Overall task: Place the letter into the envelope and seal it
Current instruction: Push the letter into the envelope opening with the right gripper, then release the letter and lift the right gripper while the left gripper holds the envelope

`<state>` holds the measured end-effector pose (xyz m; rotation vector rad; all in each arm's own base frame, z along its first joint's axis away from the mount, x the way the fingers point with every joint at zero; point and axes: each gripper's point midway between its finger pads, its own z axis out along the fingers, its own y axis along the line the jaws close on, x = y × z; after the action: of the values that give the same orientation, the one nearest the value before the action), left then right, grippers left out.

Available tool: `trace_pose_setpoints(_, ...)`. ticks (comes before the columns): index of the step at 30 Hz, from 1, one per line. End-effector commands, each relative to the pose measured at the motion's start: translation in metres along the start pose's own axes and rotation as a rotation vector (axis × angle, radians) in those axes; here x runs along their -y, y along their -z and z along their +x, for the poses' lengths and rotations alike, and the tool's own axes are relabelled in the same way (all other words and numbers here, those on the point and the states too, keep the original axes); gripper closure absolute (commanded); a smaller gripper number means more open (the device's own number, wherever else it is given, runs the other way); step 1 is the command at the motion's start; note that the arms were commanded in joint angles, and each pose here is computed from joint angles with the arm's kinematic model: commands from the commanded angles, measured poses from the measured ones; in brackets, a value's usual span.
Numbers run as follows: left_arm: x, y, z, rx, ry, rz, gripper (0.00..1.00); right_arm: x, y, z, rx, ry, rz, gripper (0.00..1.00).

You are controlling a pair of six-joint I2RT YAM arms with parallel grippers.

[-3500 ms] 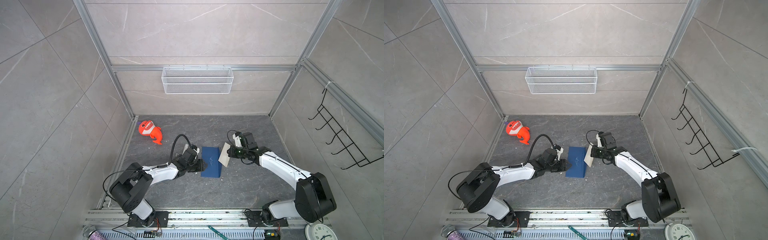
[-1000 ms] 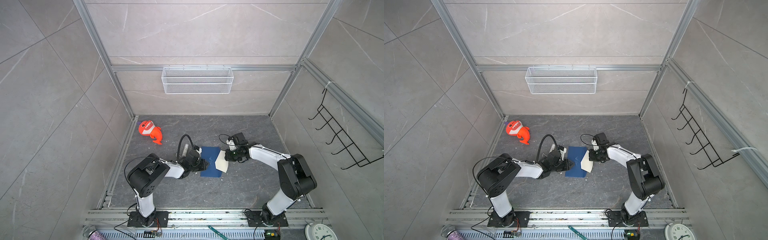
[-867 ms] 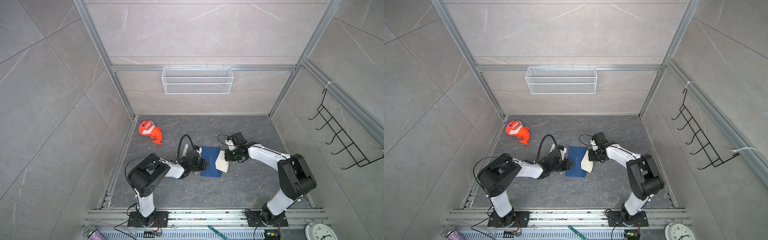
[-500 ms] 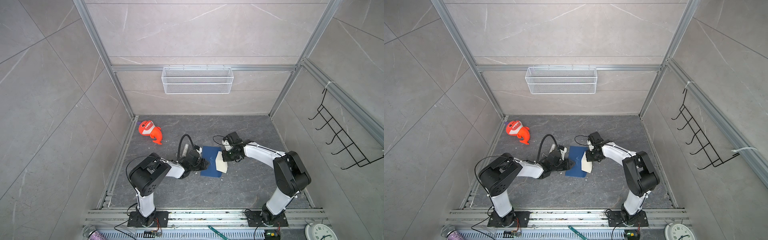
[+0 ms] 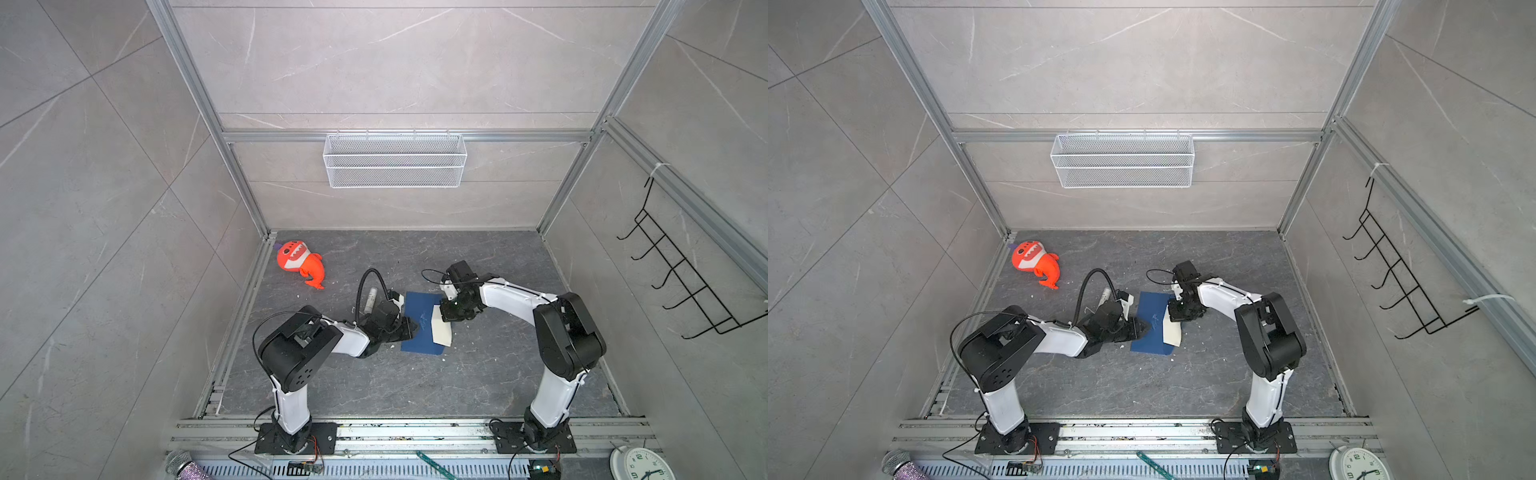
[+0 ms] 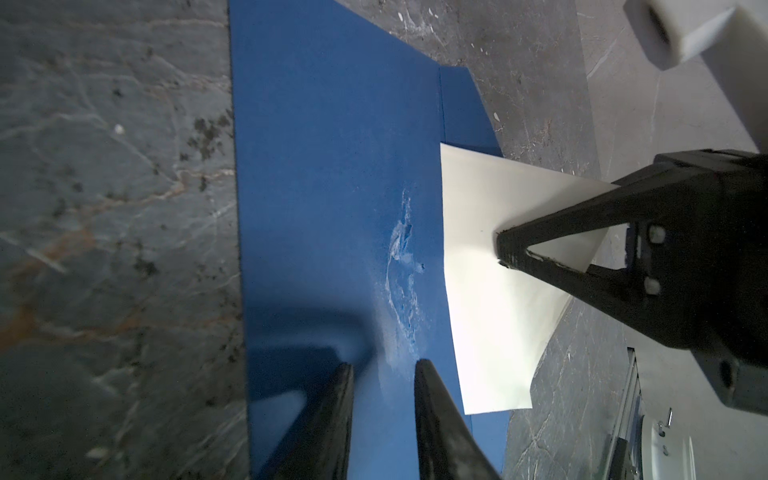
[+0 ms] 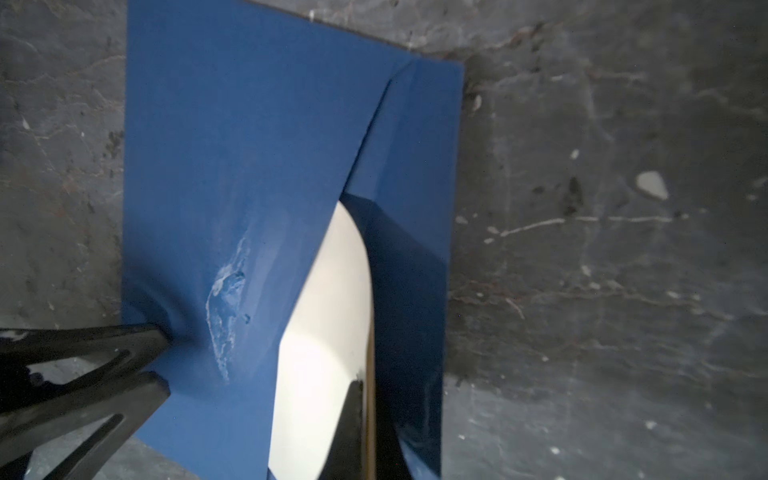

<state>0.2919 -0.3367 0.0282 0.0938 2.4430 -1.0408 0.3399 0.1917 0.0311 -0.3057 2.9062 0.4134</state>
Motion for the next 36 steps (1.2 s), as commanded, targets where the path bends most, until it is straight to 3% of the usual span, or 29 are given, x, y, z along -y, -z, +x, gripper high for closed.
trace_pose_setpoints(1,-0.029,-0.005,0.026,-0.084,0.028,-0.093,0.70,-0.009,-0.003,0.002,-0.033,-0.016,-0.047,1.00)
trace_pose_setpoints(14,-0.020,-0.006,0.019,-0.077,0.022,-0.072,0.70,-0.016,-0.008,-0.015,-0.021,0.012,-0.074,0.94)
trace_pose_setpoints(20,0.009,0.013,-0.007,-0.018,-0.033,-0.038,0.68,-0.018,0.025,-0.035,0.047,0.044,-0.028,0.63)
trace_pose_setpoints(26,0.045,0.052,-0.042,0.086,-0.115,-0.015,0.56,-0.019,0.076,-0.049,0.147,0.052,0.021,0.41)
trace_pose_setpoints(31,0.060,0.094,-0.062,0.171,-0.177,-0.039,0.39,-0.027,0.111,-0.042,0.230,-0.005,-0.020,0.34)
trace_pose_setpoints(36,0.059,0.117,-0.066,0.236,-0.226,-0.049,0.25,-0.039,0.117,-0.023,0.287,-0.140,-0.128,0.28)
